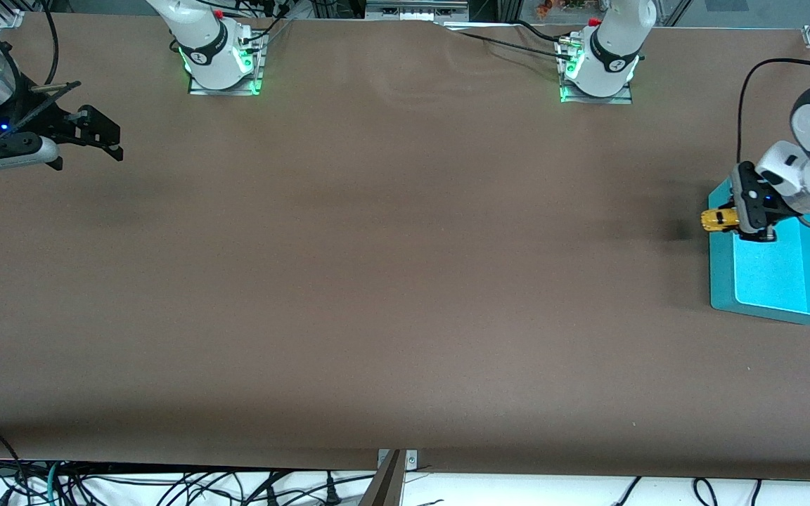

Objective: Wind and store yellow beetle car
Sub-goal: 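Lower the held car into the teal box with the left gripper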

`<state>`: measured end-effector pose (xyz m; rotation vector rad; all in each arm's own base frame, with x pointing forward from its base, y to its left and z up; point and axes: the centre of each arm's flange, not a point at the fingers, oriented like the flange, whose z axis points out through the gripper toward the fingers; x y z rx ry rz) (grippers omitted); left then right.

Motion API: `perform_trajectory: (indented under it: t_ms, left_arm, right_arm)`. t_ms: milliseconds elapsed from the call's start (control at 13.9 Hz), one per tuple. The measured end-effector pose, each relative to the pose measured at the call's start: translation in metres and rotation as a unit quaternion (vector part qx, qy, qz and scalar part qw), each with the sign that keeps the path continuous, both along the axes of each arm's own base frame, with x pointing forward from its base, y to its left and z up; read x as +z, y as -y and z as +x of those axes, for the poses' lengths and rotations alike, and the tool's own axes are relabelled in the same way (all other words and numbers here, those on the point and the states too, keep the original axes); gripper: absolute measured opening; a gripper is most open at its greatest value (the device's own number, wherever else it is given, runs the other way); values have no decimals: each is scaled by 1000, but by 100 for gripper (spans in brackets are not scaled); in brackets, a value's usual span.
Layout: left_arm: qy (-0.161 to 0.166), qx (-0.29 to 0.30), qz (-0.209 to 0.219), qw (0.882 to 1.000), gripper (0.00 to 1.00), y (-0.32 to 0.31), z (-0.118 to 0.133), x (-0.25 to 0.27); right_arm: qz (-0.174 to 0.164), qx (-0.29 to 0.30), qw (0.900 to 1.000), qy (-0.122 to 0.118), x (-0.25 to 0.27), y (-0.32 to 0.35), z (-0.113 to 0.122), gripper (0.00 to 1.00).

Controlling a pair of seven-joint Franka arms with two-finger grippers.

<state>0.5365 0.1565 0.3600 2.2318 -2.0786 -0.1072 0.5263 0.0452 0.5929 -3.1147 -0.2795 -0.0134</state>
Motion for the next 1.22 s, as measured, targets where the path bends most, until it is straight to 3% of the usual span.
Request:
perform_trajectory:
  t_ms: [648, 864, 1223]
  left_arm:
    - [19, -82, -4, 996, 46, -102, 26, -67]
    - [37, -103, 4, 994, 46, -111, 32, -79]
    - [35, -130, 2, 991, 46, -114, 31, -101]
  right_arm:
    - [0, 1, 1000, -1, -1, -1, 0, 100]
    - [0, 1, 1000, -1, -1, -1, 0, 100]
    - [0, 1, 1000, -2, -1, -1, 0, 100]
